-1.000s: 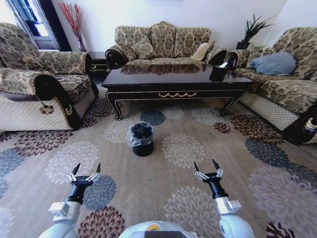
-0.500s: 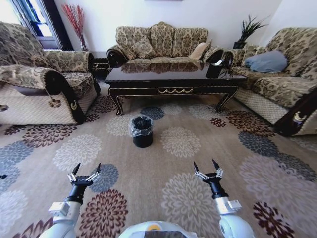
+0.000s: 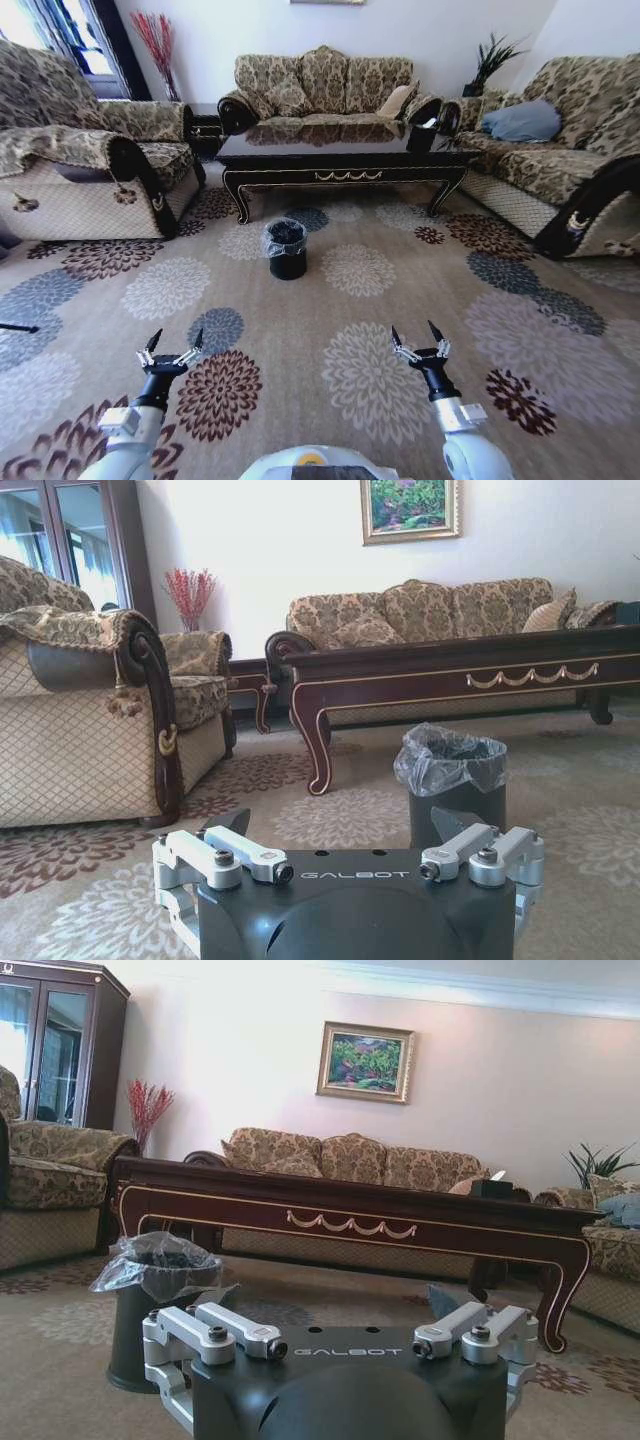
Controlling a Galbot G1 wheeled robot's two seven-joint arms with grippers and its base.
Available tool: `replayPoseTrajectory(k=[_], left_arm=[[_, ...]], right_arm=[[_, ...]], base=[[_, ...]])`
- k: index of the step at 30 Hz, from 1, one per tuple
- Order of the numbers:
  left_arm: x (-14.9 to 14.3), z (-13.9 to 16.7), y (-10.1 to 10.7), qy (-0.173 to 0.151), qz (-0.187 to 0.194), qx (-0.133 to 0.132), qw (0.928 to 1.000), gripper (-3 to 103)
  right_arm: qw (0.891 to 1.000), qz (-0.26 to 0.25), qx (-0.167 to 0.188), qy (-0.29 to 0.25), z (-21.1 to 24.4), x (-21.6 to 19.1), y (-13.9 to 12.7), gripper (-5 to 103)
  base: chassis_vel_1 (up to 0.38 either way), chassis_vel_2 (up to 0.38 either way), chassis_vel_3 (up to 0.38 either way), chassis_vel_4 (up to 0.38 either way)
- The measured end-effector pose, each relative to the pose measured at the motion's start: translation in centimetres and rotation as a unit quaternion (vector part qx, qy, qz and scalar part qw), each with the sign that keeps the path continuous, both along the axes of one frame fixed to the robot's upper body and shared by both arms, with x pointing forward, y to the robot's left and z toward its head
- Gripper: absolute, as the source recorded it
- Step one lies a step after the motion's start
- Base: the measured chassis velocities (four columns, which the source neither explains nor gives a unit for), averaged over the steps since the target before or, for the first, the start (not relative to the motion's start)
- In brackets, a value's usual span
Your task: Move to the front of the table and pick up the trash from the floor, then place it into the trash bin.
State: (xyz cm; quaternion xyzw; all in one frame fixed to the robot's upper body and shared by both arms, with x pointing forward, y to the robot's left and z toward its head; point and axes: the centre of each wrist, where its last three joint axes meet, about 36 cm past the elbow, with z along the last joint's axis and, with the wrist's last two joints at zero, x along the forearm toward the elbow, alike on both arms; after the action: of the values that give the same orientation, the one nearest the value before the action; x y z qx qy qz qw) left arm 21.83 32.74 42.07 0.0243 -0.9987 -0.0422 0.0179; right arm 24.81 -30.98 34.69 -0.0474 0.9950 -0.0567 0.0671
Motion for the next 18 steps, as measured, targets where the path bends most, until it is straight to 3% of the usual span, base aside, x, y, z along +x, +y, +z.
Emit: replayPoseTrajectory(k=[18], left_arm=[[0.00, 0.00, 0.00, 0.000, 0.000, 0.000, 1.0000, 100]], right_arm=[[1.000, 0.000, 0.000, 0.000, 0.00, 0.01, 0.00, 100]], base=[[0.187, -0.189, -0.196, 0.198]])
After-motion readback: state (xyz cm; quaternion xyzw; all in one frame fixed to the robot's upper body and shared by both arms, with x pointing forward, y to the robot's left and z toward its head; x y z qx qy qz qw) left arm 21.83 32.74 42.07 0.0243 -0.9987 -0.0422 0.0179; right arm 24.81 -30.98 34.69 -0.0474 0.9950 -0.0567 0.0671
